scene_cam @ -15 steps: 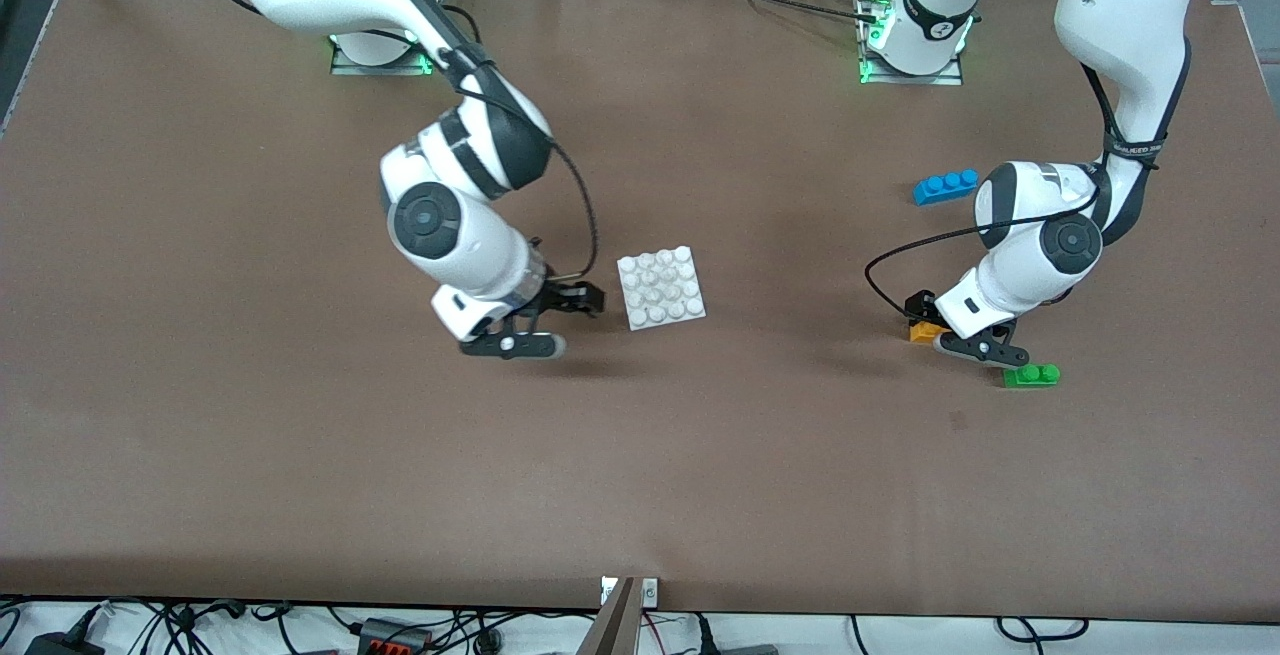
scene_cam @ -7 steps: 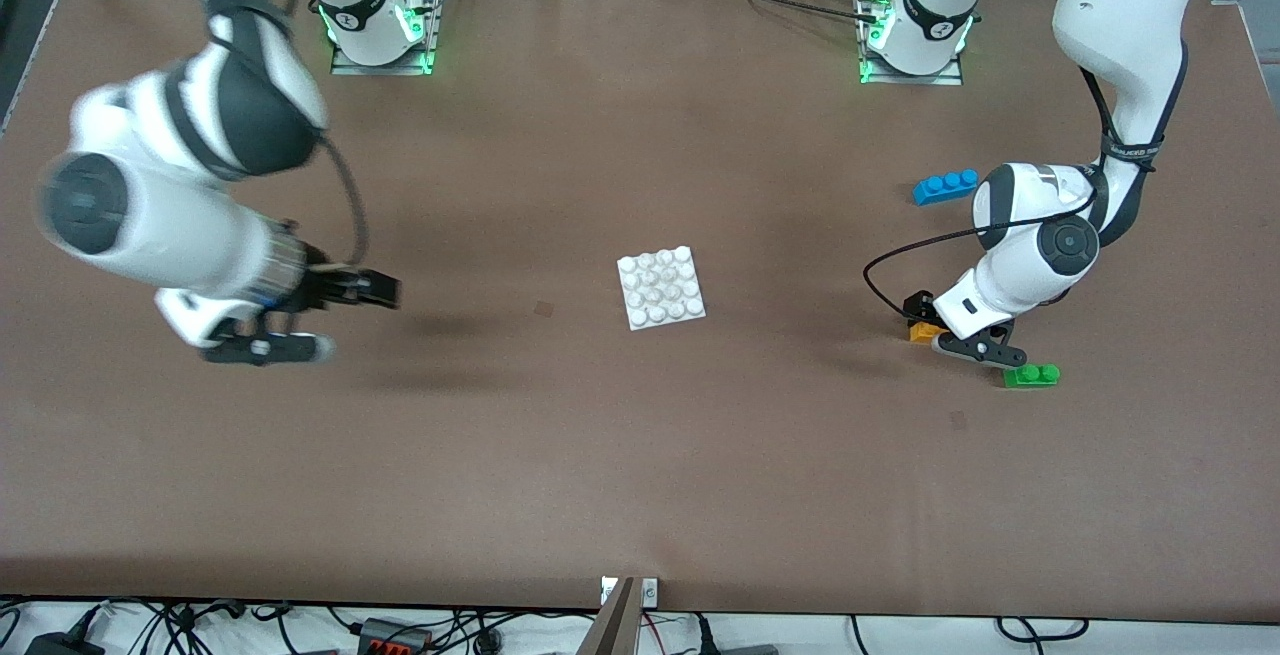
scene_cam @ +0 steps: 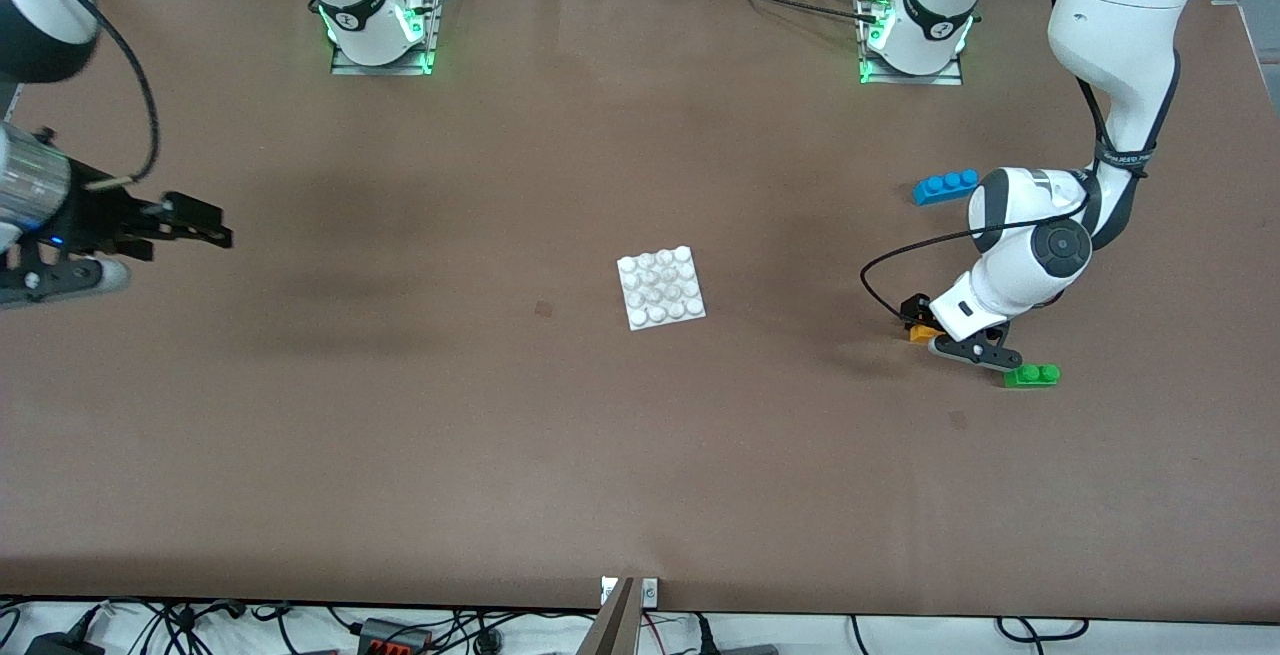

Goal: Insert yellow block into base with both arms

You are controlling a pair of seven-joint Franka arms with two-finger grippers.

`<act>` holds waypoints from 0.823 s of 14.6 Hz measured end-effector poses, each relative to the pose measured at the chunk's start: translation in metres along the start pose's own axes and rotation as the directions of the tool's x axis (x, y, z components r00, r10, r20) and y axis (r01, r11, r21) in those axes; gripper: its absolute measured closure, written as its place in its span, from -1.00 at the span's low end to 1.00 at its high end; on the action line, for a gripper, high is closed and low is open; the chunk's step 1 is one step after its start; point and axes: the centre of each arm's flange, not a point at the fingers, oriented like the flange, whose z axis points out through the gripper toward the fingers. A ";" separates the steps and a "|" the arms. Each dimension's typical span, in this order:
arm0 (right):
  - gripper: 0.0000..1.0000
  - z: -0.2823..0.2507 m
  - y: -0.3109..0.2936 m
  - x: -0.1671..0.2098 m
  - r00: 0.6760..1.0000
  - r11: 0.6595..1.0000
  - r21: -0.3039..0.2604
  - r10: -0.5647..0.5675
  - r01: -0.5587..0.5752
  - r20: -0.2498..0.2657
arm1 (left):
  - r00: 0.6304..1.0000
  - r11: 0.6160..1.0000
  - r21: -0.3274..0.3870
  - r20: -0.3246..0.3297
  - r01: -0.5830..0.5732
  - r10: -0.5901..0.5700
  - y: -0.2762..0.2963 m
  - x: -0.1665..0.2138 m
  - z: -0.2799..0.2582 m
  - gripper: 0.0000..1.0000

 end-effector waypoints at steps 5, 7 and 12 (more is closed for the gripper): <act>-1.00 -0.013 0.010 -0.038 1.000 0.997 -0.075 0.029 -0.029 0.001 | 1.000 1.000 0.000 -0.002 0.000 0.000 0.000 0.000 0.000 -0.74; -1.00 -0.005 0.022 -0.056 0.998 0.994 -0.084 0.065 -0.065 -0.006 | 1.000 1.000 0.000 -0.003 0.000 0.000 0.000 0.001 -0.001 -0.61; -1.00 -0.011 0.028 -0.069 0.996 0.992 -0.101 0.076 -0.080 -0.035 | 1.000 1.000 0.000 -0.005 -0.002 0.002 0.001 0.003 -0.002 -0.40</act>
